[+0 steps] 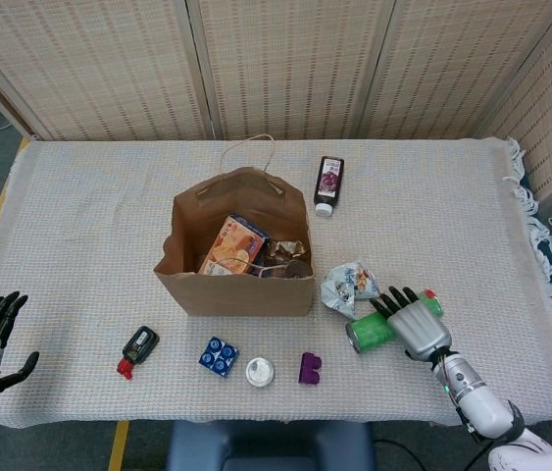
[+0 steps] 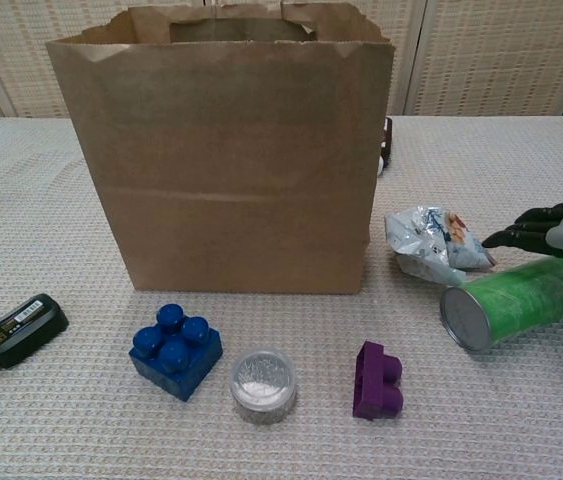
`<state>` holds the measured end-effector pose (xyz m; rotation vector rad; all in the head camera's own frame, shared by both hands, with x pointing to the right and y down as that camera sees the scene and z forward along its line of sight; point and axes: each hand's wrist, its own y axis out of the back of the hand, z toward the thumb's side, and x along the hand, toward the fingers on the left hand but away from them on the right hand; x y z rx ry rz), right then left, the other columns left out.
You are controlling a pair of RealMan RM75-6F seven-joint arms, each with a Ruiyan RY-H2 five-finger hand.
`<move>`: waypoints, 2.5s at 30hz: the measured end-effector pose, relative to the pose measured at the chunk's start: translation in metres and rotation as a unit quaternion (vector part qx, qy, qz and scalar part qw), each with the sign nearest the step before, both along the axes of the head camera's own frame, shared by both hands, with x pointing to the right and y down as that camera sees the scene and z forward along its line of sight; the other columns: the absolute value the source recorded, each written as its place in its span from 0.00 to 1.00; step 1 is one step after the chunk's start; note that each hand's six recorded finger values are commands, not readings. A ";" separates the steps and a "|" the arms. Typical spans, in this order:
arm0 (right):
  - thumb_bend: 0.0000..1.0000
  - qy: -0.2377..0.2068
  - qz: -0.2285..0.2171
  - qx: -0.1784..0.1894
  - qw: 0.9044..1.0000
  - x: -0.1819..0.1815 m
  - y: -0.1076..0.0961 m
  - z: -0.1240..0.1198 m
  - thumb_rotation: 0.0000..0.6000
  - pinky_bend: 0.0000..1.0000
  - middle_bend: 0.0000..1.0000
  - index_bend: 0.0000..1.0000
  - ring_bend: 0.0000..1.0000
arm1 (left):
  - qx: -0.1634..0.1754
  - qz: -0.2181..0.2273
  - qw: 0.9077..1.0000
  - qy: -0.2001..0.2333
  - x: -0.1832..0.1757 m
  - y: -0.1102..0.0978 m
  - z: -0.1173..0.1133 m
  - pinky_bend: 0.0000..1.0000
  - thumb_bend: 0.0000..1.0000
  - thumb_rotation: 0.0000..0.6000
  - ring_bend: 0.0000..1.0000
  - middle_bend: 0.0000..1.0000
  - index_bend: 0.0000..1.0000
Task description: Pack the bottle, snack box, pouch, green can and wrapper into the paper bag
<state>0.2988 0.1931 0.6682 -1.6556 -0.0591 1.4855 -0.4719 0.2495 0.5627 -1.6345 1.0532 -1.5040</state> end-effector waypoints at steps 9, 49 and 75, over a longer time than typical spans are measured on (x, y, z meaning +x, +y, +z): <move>0.15 0.021 0.014 0.005 1.000 -0.004 0.001 0.032 1.00 0.49 0.37 0.36 0.35 | 0.000 0.000 1.000 0.001 0.000 0.000 0.000 0.00 0.33 1.00 0.00 0.00 0.00; 0.27 -0.403 0.251 0.342 0.811 -0.101 -0.153 -0.171 1.00 0.75 0.63 0.68 0.64 | 0.002 -0.003 1.000 0.000 0.001 -0.001 0.000 0.00 0.33 1.00 0.00 0.00 0.00; 0.27 -0.478 0.255 0.340 0.769 -0.226 -0.163 -0.155 1.00 0.72 0.63 0.65 0.59 | 0.001 -0.005 1.000 0.009 -0.001 0.000 0.000 0.00 0.33 1.00 0.00 0.00 0.00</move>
